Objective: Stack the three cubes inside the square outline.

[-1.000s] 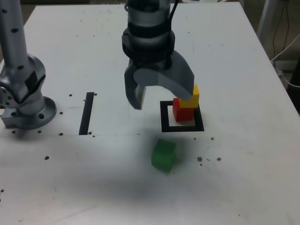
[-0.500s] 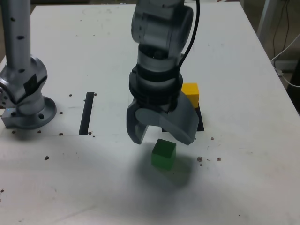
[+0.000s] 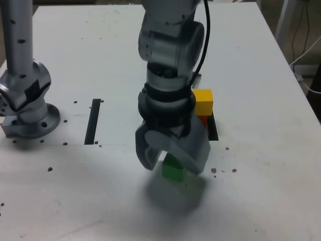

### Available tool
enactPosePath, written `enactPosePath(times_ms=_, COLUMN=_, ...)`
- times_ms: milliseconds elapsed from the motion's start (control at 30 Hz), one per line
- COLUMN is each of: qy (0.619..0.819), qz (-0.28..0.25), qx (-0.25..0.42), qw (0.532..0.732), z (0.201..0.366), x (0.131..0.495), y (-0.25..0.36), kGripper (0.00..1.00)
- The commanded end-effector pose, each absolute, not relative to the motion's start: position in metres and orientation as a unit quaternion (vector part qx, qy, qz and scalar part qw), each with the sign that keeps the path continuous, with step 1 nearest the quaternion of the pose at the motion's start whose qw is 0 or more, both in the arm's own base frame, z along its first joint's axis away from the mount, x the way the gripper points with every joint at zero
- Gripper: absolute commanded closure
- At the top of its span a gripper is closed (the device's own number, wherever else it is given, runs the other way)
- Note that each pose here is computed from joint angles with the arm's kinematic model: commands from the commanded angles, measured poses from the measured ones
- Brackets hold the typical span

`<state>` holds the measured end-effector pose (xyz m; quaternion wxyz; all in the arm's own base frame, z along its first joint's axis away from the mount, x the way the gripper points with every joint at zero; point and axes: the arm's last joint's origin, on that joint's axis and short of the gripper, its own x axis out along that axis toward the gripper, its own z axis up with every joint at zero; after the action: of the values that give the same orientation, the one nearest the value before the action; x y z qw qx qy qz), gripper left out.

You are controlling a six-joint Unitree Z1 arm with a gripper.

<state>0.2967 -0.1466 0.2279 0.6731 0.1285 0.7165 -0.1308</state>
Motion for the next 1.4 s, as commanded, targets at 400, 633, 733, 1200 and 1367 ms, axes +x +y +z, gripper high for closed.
enactPosePath(times_ms=400, qy=0.711, qz=-0.120, qx=0.156, qw=0.675, z=0.224, x=0.296, y=-0.154, kGripper=0.51)
enactPosePath(times_ms=633, qy=0.703, qz=-0.114, qx=0.165, qw=0.682, z=0.227, x=0.298, y=-0.153, kGripper=0.60)
enactPosePath(times_ms=733, qy=0.701, qz=-0.122, qx=0.167, qw=0.683, z=0.228, x=0.299, y=-0.154, kGripper=0.62)
enactPosePath(times_ms=1200, qy=0.696, qz=-0.132, qx=0.170, qw=0.685, z=0.238, x=0.297, y=-0.152, kGripper=0.86)
enactPosePath(times_ms=1367, qy=0.702, qz=-0.125, qx=0.171, qw=0.680, z=0.255, x=0.290, y=-0.148, kGripper=0.94)
